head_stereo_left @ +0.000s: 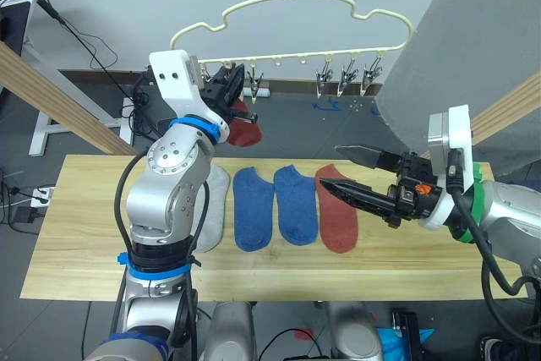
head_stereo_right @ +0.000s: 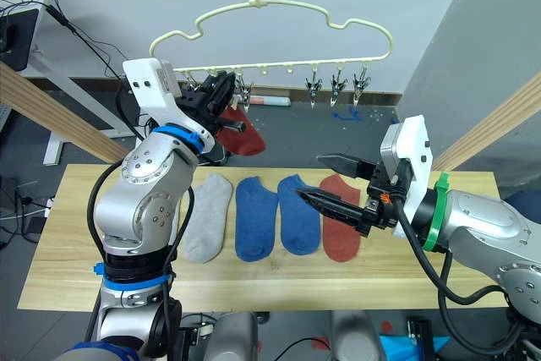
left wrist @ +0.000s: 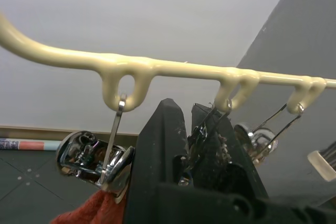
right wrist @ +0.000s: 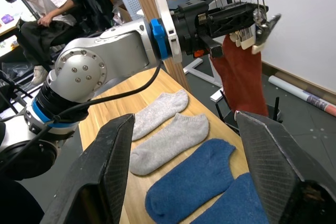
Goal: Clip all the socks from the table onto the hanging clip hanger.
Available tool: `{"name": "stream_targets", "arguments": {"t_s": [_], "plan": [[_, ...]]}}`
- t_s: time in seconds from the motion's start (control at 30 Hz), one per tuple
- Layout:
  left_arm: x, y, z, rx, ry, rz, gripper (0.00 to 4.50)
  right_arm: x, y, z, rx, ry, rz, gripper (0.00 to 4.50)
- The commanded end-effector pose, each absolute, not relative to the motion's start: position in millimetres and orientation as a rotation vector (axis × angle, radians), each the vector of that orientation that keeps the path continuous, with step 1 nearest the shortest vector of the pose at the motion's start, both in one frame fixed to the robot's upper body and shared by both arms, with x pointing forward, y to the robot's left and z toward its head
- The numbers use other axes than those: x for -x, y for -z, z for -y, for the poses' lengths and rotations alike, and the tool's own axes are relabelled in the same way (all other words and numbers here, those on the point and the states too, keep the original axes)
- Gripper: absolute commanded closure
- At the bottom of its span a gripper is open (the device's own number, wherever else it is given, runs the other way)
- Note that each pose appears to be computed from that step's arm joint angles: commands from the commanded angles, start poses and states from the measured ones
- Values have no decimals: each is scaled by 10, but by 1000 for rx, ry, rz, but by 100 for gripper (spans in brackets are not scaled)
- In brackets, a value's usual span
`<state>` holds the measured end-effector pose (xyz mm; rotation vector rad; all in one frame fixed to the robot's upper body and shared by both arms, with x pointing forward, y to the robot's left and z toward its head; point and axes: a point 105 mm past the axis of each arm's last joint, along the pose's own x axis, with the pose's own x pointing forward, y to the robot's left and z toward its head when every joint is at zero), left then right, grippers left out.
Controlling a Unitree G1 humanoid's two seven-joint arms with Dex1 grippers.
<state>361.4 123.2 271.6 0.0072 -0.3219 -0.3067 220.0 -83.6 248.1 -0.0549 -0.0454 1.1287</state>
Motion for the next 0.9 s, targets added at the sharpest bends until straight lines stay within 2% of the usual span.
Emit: {"name": "stream_targets", "arguments": {"t_s": [0.03, 0.1, 0.27, 0.4, 0.53, 0.67, 0.9], "plan": [[-3526, -2840, -1265, 20, 343, 346, 428, -2172, -2386, 803, 100, -1142, -48, 130], [-3501, -2850, -1312, 37, 349, 339, 428, -2270, -2218, 835, 143, -1086, -164, 130], [-3430, -2868, -1385, 56, 370, 311, 428, -2550, -1880, 909, 229, -927, -340, 130], [-3371, -2907, -1365, 74, 388, 307, 428, -2787, -1776, 920, 240, -802, -355, 130], [-3299, -2918, -1335, 82, 404, 302, 428, -2849, -1677, 899, 246, -750, -399, 8], [-3285, -2919, -1347, 104, 416, 282, 428, -2936, -1521, 919, 286, -658, -470, 3], [-3269, -2910, -1353, 112, 415, 269, 428, -3007, -1414, 913, 341, -565, -482, 3]]}}
